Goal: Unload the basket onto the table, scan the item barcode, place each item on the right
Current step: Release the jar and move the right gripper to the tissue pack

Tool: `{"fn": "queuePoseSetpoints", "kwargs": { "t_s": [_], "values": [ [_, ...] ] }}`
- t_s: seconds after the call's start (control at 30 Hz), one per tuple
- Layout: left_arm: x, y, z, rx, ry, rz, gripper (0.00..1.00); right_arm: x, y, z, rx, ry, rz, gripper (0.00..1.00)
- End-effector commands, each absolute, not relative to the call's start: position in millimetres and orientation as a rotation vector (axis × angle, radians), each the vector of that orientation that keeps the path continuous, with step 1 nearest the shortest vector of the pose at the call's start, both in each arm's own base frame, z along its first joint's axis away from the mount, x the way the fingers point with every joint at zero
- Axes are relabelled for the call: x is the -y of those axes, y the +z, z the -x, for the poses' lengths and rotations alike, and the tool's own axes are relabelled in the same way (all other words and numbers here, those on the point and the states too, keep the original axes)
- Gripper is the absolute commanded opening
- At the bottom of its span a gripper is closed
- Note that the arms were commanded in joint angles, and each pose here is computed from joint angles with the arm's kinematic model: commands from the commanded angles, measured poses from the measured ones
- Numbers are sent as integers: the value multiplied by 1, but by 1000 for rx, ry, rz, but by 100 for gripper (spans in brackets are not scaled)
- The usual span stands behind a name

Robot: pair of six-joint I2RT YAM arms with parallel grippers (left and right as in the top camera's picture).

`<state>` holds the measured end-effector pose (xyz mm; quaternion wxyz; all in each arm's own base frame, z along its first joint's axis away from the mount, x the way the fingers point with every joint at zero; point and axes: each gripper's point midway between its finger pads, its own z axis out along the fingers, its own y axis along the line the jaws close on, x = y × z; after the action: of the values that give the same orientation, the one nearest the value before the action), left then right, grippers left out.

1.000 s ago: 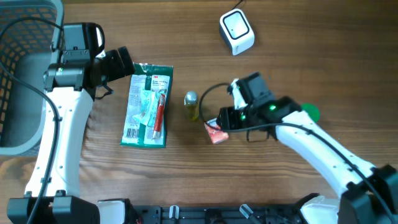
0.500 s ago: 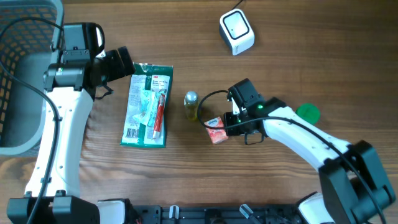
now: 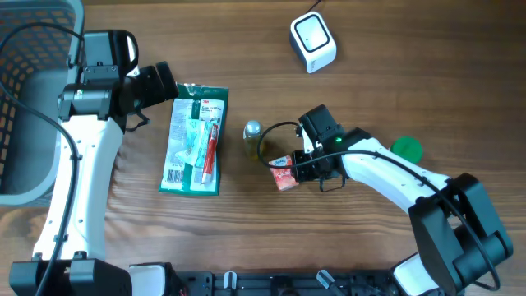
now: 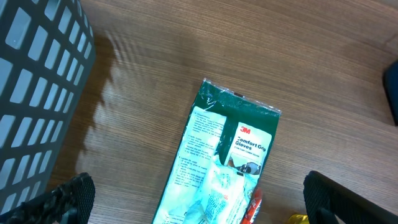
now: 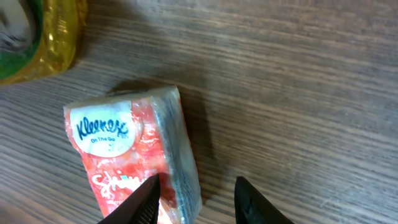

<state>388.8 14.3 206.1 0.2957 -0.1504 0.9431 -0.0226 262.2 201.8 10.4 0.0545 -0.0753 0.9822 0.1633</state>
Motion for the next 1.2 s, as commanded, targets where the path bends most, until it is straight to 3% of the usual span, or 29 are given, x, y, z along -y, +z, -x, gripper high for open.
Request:
{"fn": "queuePoseSetpoints", "kwargs": {
  "t_s": [0.0, 0.27, 0.67, 0.97, 1.17],
  "values": [
    [-15, 215, -391, -2484, -75, 410, 100, -207, 10, -264, -2966, 530, 255, 37],
    [-15, 215, -391, -2484, -75, 410, 100, -213, 44, -275, -2851, 594, 264, 37],
    [-15, 215, -391, -2484, -75, 410, 100, -209, 8, -263, -2944, 575, 243, 33],
    [-15, 215, -391, -2484, -75, 410, 100, -216, 0, -259, -2977, 639, 225, 32],
    [-15, 215, -391, -2484, -75, 410, 100, -186, 5, -274, -2978, 530, 67, 28]
  ]
}}
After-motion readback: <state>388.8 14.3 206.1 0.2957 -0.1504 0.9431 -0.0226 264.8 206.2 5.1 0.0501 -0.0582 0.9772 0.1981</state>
